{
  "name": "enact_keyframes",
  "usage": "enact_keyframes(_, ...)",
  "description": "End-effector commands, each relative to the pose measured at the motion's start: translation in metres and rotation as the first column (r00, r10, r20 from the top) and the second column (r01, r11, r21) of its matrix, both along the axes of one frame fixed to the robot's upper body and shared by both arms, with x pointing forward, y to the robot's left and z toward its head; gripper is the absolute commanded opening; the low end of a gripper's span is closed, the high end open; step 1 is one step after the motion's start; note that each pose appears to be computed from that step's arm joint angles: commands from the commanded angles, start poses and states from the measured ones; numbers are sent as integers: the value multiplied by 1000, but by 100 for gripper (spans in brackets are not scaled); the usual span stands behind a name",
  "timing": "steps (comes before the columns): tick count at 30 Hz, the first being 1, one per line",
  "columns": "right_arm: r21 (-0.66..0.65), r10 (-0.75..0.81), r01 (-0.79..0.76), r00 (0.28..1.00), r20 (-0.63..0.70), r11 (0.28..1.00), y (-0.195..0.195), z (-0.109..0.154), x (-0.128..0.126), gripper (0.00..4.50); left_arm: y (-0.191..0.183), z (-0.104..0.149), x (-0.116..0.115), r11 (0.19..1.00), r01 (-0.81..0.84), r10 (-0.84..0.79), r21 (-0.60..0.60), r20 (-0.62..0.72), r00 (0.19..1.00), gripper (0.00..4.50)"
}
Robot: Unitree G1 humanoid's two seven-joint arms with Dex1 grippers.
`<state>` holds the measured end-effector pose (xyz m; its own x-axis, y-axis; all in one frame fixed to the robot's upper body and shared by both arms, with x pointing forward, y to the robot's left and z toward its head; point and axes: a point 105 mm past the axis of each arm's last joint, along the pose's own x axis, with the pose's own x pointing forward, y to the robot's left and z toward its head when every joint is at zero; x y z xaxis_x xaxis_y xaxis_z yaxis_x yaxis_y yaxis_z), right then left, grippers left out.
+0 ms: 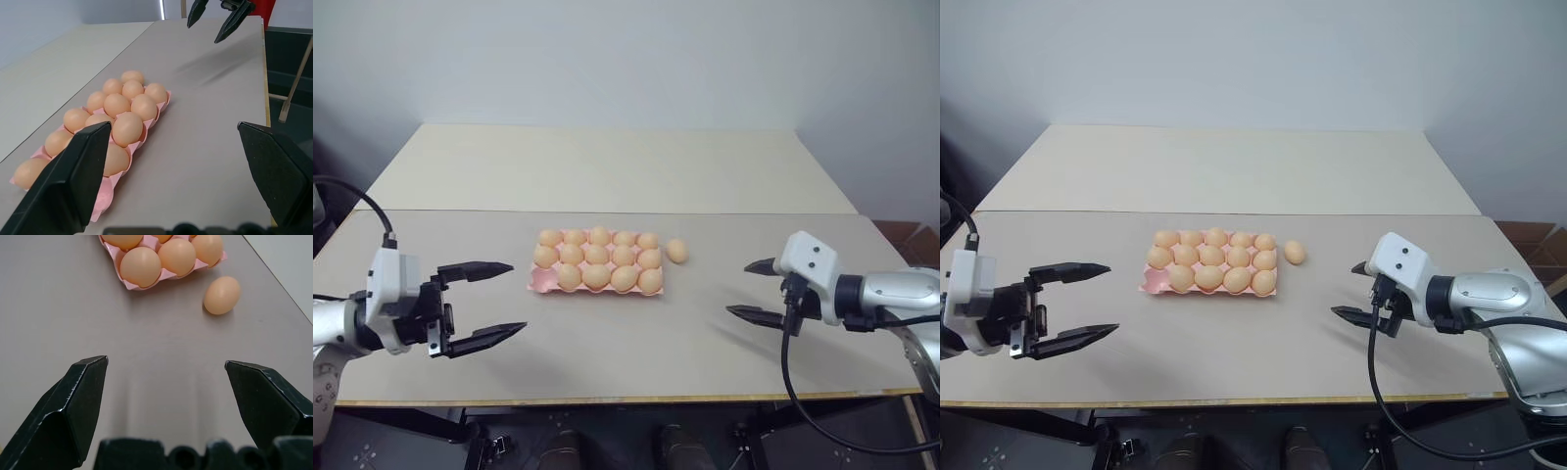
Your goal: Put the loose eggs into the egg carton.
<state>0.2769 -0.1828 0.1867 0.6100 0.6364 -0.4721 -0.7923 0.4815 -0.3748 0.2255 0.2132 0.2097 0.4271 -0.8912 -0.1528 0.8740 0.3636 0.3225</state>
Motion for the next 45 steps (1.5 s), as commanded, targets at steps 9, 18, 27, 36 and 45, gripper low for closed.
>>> enact_keyframes(9, 71, -164, 155, 975, 149, 985, -1, 22, 42, 445, -3, 5, 2, 1000, 13, -14, 7, 26, 1000, 450)
enact_keyframes(18, 99, -206, 190, 961, 183, 977, 33, 8, 109, 445, -6, 1, 2, 1000, 5, -5, 7, 23, 1000, 450)
enact_keyframes(27, 69, -131, 122, 980, 148, 990, 52, -22, 134, 445, -6, 1, -2, 1000, -13, 13, 10, 28, 1000, 450)
enact_keyframes(36, 46, -88, 82, 988, 131, 996, 66, -39, 153, 445, -3, 1, -4, 999, -31, 31, 19, 25, 999, 450)
enact_keyframes(45, 48, -75, 69, 989, 128, 996, 72, -44, 160, 292, -3, -1, -8, 999, -49, 48, 16, 26, 998, 450)
